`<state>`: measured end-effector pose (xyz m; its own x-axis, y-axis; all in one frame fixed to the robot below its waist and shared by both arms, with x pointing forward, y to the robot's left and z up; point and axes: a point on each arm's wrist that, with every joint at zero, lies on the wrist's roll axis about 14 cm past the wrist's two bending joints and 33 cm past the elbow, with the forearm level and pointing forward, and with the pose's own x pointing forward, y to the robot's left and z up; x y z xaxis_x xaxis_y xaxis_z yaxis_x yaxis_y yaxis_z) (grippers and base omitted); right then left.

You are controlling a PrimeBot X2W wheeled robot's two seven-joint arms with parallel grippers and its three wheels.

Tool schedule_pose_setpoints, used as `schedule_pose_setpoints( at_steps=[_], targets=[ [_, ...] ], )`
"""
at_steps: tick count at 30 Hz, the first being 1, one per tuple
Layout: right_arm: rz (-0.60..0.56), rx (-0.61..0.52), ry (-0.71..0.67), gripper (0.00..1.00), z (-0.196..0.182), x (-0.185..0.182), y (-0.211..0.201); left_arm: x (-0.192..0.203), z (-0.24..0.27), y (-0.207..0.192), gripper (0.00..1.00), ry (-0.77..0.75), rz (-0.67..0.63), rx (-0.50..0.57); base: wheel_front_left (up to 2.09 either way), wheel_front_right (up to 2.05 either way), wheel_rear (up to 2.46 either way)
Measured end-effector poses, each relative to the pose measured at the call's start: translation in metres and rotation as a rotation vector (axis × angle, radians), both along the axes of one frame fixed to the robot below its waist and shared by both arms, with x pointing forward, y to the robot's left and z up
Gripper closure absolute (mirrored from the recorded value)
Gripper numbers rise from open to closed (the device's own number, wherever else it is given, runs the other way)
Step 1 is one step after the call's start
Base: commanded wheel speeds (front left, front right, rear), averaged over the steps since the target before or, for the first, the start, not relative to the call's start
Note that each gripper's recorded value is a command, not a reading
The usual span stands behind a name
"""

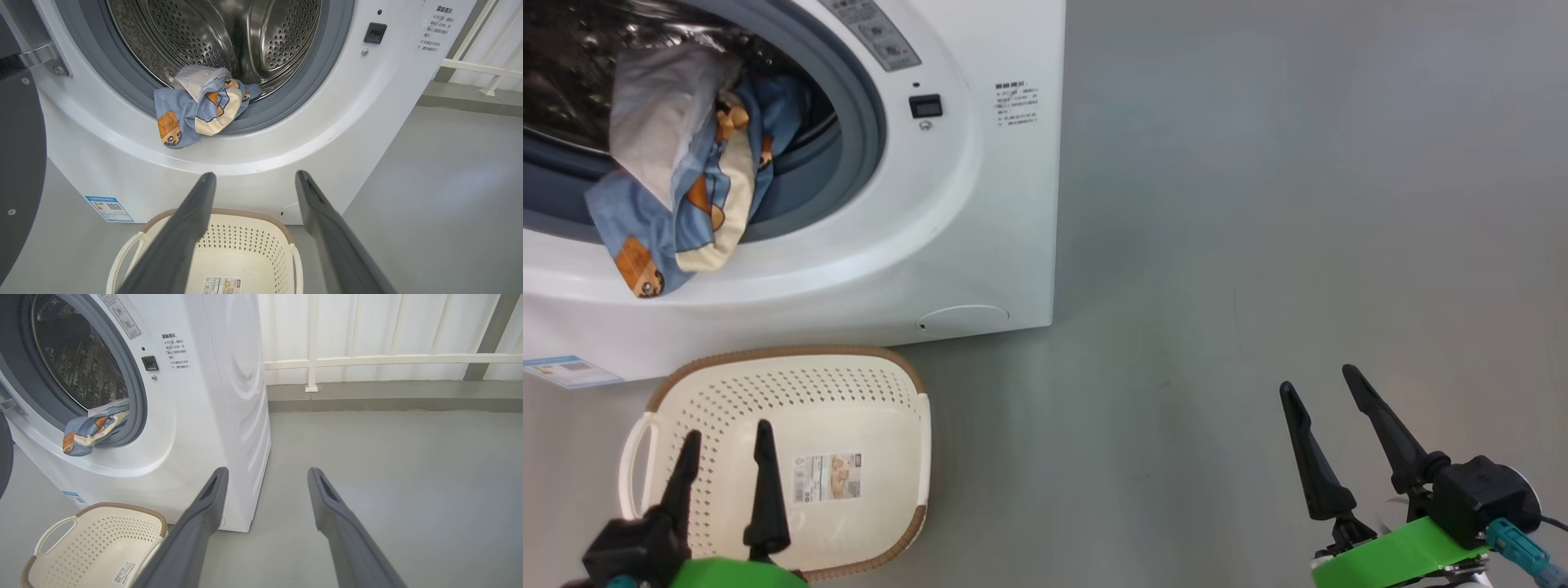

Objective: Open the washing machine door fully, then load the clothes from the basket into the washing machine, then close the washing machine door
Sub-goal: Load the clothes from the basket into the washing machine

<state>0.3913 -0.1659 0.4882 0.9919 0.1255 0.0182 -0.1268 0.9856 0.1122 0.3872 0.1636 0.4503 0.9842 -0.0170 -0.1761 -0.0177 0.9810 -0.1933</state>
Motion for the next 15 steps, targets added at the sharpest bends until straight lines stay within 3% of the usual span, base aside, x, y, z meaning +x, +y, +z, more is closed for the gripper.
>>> schedule_pose_setpoints(
  at_steps=[15],
  targets=[
    [0.005,0.003,0.039,0.00,-0.025,0.027,0.002,0.064,-0.025,0.005,0.00,0.060,-0.027,-0.015,0.00,0.00,0.00]
  ],
)
